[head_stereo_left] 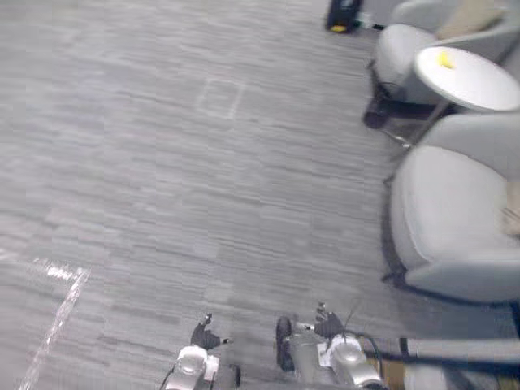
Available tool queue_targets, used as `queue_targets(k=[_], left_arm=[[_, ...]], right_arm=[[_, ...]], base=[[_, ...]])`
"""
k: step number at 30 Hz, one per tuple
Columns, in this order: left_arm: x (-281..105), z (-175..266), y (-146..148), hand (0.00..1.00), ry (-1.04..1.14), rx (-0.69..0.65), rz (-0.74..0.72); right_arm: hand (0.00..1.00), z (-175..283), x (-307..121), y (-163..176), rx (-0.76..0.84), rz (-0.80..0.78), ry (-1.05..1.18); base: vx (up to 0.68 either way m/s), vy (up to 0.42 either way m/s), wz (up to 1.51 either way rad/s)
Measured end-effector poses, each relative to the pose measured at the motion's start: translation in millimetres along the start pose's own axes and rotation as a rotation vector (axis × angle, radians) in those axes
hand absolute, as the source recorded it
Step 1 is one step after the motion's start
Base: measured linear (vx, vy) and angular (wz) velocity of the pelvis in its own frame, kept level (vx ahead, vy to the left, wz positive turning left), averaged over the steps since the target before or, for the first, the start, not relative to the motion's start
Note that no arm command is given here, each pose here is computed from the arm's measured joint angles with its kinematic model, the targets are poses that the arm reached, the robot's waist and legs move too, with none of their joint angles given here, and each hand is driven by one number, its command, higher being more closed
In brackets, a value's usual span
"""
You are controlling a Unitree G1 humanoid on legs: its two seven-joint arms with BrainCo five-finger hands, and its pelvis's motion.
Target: Organize the slippers on the shoe rack
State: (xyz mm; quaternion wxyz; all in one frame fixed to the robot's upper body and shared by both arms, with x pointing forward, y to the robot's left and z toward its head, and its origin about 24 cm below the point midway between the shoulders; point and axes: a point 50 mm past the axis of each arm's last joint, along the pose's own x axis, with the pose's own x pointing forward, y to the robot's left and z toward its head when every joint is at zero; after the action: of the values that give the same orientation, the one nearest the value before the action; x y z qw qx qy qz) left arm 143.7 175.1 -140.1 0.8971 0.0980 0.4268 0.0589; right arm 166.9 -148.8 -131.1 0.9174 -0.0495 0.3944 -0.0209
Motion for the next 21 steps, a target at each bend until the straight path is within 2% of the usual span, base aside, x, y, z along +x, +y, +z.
queue_targets(k=[3,8,16,21], left_arm=[[0,5,7,0.0,-0.022,-0.099,0.06],[0,20,8,0.0,-0.077,-0.173,0.072],[1,27,13,0.0,-0.106,-0.219,0.099],[1,14,10,0.0,-0.039,-0.217,0.088]], right_arm=[[0.0,-1,-1,5,0.006,0.014,0.005],[0.0,11,2,6,-0.003,0.014,-0.03],[0.0,22,6,11,-0.029,0.028,-0.055],[0.0,-2,-2,6,0.004,0.012,0.005]], base=[[0.52,-0.161,-0.01],[0.45,-0.002,-0.02],[0.56,0.222,0.33],[0.61,0.214,0.52]])
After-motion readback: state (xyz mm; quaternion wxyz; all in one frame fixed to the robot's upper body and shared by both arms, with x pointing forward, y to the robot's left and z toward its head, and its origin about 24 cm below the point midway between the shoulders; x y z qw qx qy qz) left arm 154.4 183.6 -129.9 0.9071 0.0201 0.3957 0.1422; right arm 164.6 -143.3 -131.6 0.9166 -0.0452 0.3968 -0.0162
